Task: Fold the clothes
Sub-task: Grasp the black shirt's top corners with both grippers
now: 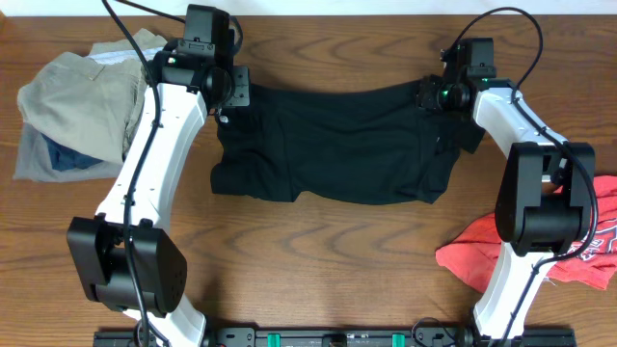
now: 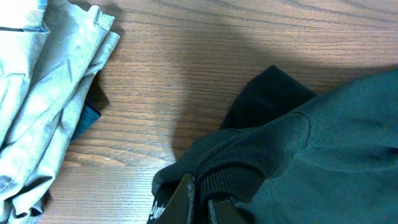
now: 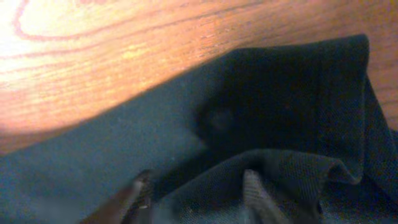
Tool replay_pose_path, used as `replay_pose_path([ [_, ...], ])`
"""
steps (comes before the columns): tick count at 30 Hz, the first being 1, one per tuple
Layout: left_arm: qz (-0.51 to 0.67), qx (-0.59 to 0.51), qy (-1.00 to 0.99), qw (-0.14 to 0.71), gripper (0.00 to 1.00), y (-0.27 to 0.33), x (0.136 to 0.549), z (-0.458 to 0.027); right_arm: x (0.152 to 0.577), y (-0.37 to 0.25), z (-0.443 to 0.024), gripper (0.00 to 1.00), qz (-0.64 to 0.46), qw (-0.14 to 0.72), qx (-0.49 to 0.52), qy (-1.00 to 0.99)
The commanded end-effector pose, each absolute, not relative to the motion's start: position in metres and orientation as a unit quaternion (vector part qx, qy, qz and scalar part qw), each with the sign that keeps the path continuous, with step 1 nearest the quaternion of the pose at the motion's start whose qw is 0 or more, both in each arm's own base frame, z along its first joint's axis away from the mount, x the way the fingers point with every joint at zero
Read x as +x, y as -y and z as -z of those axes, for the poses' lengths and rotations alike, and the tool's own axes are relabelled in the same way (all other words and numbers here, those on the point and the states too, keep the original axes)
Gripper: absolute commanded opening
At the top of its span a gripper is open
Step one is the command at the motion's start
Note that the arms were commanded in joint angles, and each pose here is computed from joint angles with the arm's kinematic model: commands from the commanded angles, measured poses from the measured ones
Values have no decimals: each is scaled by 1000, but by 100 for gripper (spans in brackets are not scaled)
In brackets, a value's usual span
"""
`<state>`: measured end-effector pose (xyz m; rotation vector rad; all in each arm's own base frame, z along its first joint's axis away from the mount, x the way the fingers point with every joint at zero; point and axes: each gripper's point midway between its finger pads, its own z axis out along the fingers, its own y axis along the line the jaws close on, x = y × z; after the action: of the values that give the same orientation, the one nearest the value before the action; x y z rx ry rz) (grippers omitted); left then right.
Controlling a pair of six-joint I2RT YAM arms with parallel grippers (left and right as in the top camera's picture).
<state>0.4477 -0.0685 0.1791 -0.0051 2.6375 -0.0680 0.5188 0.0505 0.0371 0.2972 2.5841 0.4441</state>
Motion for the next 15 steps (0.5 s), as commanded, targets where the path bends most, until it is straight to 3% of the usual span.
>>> replay_pose_path([
  [1,20,1,-969,248,6,67,448,-179,525,-51,-42,38,-172,263,112,-943],
  [2,20,1,-969,247,6,67,447,-179,529,-50,-45,34,-173,271,111,-940],
  [3,19,1,-969,246,6,67,446,-179,533,-48,-48,12,-174,280,112,-937],
  [4,19,2,-970,244,6,66,446,-178,538,-46,-52,1,-175,289,111,-935],
  [9,19,2,-970,242,6,66,445,-178,542,-43,-60,3,-187,294,115,-930],
  [12,19,2,-970,242,6,66,445,-178,529,-49,-61,18,-209,265,115,-934],
  [15,19,2,-970,241,6,66,444,-177,501,-56,-62,21,-227,209,121,-944],
])
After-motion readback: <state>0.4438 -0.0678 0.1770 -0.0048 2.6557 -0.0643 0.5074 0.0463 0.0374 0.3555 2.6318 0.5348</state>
